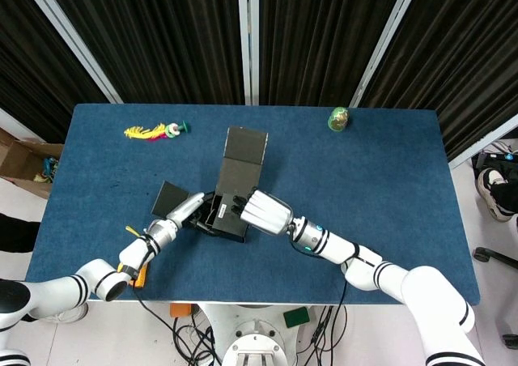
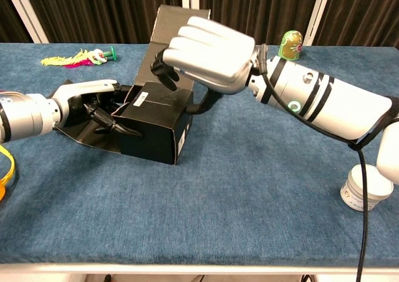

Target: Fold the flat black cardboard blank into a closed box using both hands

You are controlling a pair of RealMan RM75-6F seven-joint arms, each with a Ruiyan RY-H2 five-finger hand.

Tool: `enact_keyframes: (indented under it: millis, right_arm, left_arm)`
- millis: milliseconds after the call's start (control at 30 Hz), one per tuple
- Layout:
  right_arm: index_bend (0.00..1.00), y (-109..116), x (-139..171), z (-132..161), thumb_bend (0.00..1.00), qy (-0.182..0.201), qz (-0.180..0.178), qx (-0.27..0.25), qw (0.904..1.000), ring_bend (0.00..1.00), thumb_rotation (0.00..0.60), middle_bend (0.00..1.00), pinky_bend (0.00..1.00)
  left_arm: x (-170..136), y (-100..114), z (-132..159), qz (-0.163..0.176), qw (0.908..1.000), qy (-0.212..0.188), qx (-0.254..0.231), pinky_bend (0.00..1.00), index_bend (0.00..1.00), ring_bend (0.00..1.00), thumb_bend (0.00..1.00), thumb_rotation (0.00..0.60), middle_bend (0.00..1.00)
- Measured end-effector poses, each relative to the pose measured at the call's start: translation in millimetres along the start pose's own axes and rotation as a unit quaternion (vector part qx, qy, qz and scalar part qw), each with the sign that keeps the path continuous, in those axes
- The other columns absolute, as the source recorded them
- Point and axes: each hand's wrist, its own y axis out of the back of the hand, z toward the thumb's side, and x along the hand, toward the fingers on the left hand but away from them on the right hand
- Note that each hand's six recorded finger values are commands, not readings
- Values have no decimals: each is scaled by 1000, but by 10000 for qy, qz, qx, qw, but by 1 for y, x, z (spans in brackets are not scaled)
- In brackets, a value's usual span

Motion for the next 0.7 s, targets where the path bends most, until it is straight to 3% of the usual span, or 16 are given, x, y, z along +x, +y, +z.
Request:
enact_keyframes:
  millis: [500,700]
  right_arm:
    - [638,-13,-6,13,63,328,85,129,9993,893,600,510,938]
    - [611,-14,-4,12,78,285,118,115,9995,893,600,454,938]
  left_arm:
    - [0,-2,-4,-32,9998,112,145,894,232,604,11,597,269]
    - [-1,-3,-3,-37,9998,89,173,893,151,602,12,519,241]
